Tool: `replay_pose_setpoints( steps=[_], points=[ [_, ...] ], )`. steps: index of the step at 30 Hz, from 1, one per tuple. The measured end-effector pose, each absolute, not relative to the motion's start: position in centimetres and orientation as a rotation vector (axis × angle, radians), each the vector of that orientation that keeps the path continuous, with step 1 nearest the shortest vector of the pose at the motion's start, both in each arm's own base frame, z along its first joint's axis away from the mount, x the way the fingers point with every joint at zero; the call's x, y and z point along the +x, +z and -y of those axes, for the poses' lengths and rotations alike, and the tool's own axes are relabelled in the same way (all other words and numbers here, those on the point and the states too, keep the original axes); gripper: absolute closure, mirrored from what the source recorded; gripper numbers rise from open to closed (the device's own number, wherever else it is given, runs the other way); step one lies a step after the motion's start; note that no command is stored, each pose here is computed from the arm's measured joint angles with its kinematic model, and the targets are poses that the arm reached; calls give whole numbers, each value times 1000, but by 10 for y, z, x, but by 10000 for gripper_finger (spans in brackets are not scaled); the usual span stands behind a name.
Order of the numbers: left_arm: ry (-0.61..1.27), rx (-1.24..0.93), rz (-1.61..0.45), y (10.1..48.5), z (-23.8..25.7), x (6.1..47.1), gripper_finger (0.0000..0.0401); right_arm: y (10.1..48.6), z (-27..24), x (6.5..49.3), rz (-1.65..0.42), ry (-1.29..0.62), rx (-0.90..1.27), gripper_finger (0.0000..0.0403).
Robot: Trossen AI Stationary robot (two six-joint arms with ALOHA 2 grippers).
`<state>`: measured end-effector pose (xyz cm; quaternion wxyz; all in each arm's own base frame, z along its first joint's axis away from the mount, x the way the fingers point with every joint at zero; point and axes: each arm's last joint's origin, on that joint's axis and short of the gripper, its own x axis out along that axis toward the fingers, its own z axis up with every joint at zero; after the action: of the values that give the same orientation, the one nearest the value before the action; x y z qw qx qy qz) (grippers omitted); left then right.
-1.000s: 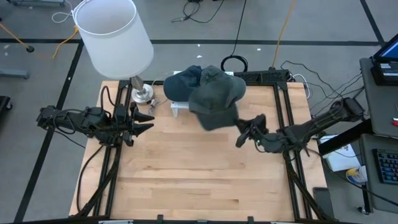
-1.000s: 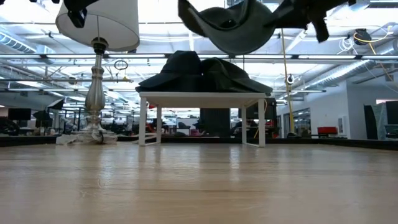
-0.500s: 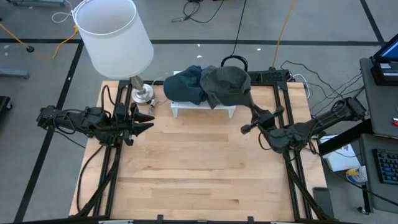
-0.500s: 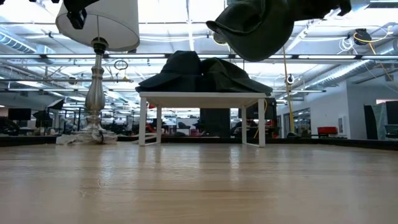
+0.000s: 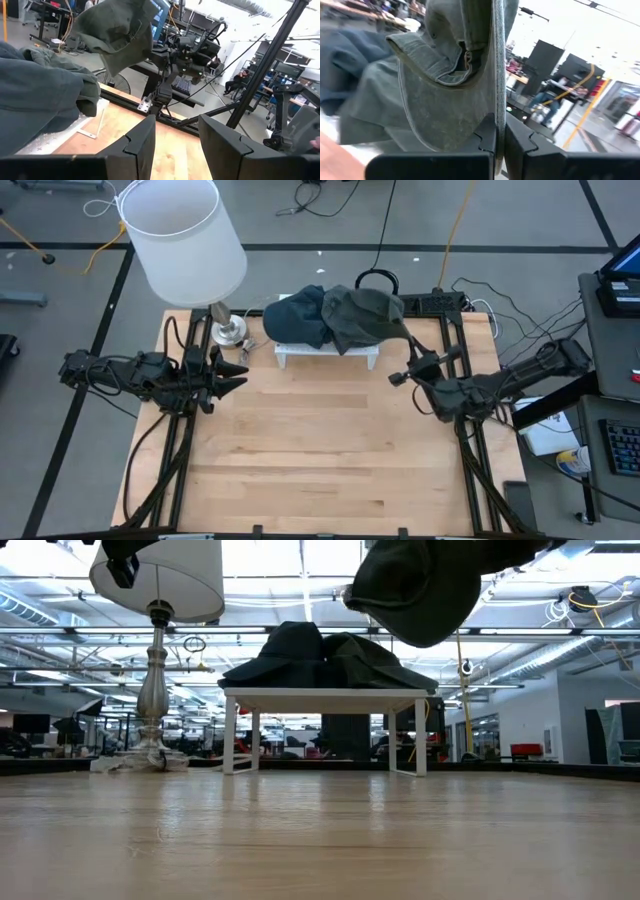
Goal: Pick & Place hat
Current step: Stack the black cap on the black caps on the shelf
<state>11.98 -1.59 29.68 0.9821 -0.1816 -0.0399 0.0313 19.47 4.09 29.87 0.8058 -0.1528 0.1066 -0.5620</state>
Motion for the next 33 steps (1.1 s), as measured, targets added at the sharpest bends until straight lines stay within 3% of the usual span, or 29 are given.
replay_pose_setpoints(
  steps=[8,23,33],
  points=[
    [62,-388,81,297,16,120,249,299,-13,199,-313,-1314,-391,399],
    [62,-388,80,297,16,120,249,332,46,204,-279,-1232,-643,399],
    [62,-387,80,297,16,120,249,320,81,215,-417,-1196,-878,399]
  ],
)
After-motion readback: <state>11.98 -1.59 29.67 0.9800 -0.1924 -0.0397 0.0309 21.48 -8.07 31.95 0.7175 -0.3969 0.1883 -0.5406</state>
